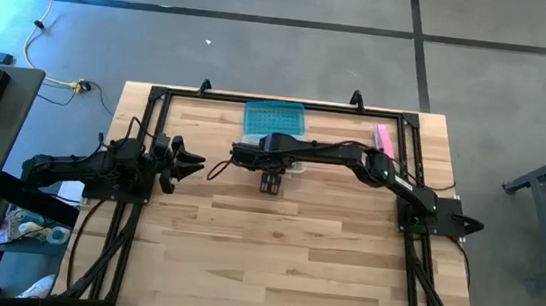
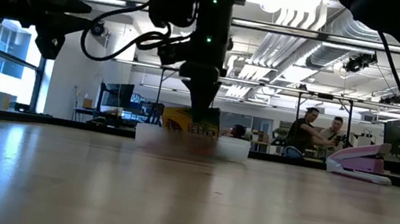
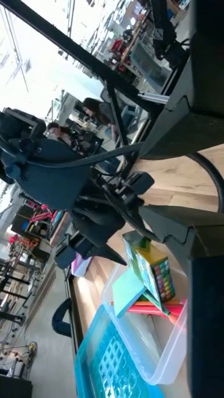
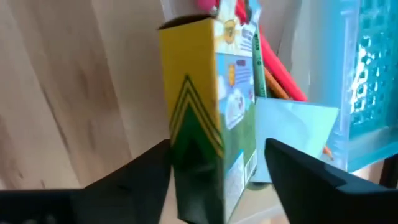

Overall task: Pack school essentials
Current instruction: Put the crayon box into the blue supply box, then close the blue supply box

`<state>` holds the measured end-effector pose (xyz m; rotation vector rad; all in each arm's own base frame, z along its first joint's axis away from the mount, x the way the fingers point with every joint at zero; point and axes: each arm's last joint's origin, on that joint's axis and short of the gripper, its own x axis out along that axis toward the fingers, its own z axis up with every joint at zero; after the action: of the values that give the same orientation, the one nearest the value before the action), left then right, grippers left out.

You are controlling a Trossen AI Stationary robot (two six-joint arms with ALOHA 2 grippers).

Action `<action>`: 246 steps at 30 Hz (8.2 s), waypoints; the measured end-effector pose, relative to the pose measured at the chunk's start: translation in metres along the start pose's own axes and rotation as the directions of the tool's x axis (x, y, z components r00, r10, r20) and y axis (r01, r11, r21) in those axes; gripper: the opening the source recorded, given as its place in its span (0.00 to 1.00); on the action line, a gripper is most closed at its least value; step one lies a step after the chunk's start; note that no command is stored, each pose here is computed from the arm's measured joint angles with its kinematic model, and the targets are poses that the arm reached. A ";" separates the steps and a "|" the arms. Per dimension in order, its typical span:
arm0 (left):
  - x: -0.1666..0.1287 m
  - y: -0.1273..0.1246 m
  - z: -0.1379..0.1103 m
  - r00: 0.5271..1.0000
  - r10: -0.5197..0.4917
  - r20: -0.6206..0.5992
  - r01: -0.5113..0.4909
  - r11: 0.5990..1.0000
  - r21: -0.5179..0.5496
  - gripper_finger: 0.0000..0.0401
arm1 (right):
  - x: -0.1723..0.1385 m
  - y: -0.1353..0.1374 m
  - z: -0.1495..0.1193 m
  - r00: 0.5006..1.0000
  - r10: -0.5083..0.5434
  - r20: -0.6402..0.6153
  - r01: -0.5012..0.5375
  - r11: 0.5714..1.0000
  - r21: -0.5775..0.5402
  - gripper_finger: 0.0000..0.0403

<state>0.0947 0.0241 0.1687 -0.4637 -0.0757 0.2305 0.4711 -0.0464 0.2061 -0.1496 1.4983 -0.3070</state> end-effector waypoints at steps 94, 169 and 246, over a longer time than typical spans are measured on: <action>0.000 0.000 0.001 1.000 -0.003 0.006 0.005 0.978 -0.209 0.29 | 0.060 -0.175 -0.067 0.679 0.718 0.154 -0.728 0.686 0.008 0.41; 0.059 -0.011 0.038 0.915 0.344 -0.210 -0.327 0.938 0.113 0.29 | 0.003 -0.320 -0.098 0.846 0.210 0.489 -0.459 0.754 0.470 0.21; 0.171 0.053 -0.041 0.593 0.500 -0.631 -0.650 0.760 -0.009 0.42 | 0.113 -0.323 -0.101 0.865 0.372 0.338 -0.483 0.799 0.358 0.34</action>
<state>0.2551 0.0928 0.1117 -0.7850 0.7070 0.7259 0.3411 -0.3776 0.1826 0.4958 1.1353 -0.2311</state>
